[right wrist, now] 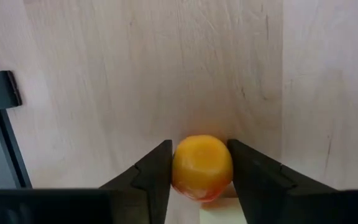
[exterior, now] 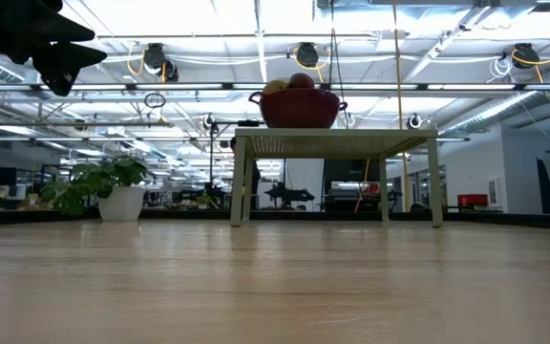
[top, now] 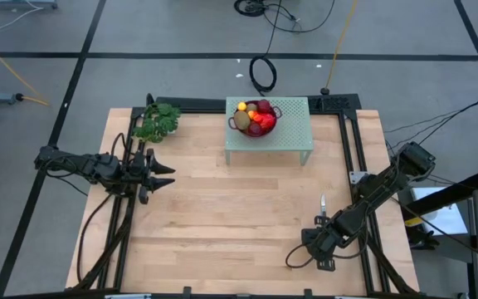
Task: Pick & Place Fruit
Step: Put the pear in the violet strainer bowl on the shelf
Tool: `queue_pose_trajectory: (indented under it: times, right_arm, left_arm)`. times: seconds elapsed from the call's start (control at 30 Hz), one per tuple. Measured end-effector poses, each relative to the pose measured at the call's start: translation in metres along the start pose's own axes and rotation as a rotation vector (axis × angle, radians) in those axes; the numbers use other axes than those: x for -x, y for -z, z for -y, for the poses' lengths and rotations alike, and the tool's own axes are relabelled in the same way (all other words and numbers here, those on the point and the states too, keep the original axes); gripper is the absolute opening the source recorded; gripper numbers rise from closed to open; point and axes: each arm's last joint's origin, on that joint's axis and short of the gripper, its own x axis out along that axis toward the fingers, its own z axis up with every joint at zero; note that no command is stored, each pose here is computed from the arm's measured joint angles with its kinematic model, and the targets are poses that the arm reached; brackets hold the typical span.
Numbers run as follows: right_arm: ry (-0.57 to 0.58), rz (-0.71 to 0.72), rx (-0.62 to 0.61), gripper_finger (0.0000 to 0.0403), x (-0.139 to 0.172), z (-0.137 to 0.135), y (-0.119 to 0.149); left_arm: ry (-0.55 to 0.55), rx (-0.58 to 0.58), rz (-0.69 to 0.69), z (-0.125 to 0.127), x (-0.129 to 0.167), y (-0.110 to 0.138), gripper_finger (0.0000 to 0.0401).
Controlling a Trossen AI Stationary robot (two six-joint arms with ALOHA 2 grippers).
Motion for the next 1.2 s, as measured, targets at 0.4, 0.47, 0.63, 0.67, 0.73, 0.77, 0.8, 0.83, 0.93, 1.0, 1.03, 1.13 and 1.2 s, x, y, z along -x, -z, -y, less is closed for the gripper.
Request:
queue_pose_trajectory:
  times: [0.4, 0.47, 0.63, 0.67, 0.73, 0.77, 0.8, 0.83, 0.93, 1.0, 1.03, 1.13, 1.2]
  right_arm:
    - [-0.003, 0.001, -0.034, 0.012, 0.0, 0.002, -0.002]
    - [-0.009, 0.006, -0.047, 0.0119, 0.001, 0.003, -0.004]
    - [-0.044, 0.058, -0.075, 0.0113, 0.008, 0.006, -0.013]
    - [-0.054, 0.074, -0.082, 0.0113, 0.01, 0.007, -0.016]
    - [-0.061, 0.11, -0.093, 0.0114, 0.016, 0.009, -0.019]
    - [-0.073, 0.135, -0.098, 0.0115, 0.019, 0.009, -0.022]
    - [-0.082, 0.17, -0.102, 0.0115, 0.022, 0.009, -0.025]
    - [-0.088, 0.205, -0.107, 0.0115, 0.027, 0.01, -0.028]
    - [-0.1, 0.332, -0.133, 0.0113, 0.041, 0.014, -0.037]
    - [-0.104, 0.42, -0.154, 0.0113, 0.051, 0.016, -0.042]
    - [-0.109, 0.47, -0.166, 0.0113, 0.057, 0.018, -0.045]
    - [-0.115, 0.639, -0.202, 0.0114, 0.075, 0.022, -0.055]
    - [-0.115, 0.764, -0.217, 0.0114, 0.088, 0.025, -0.061]
  left_arm:
    - [-0.001, 0.0, 0.001, 0.0, 0.0, 0.0, 0.0161]
    - [-0.001, 0.0, 0.001, 0.0, 0.0, 0.0, 0.0161]
    - [-0.002, 0.0, 0.0, 0.0, 0.0, 0.0, 0.0161]
    - [-0.002, 0.0, 0.0, 0.0, 0.0, 0.0, 0.0161]
    - [-0.002, 0.0, 0.0, 0.0, 0.0, 0.0, 0.0161]
    - [-0.002, 0.0, 0.0, 0.0, 0.0, 0.0, 0.0161]
    - [-0.002, 0.0, 0.0, 0.0, 0.0, 0.0, 0.0161]
    - [-0.002, 0.0, 0.0, 0.0, 0.0, 0.0, 0.0161]
    - [-0.002, 0.0, 0.0, 0.0, 0.0, 0.0, 0.0161]
    - [-0.002, 0.0, 0.001, 0.0, 0.0, 0.0, 0.0161]
    - [-0.002, 0.0, 0.0, 0.0, 0.0, 0.0, 0.0161]
    - [-0.002, 0.0, 0.001, 0.0, 0.0, 0.0, 0.0161]
    - [-0.002, 0.0, 0.0, 0.0, 0.0, 0.0, 0.0161]
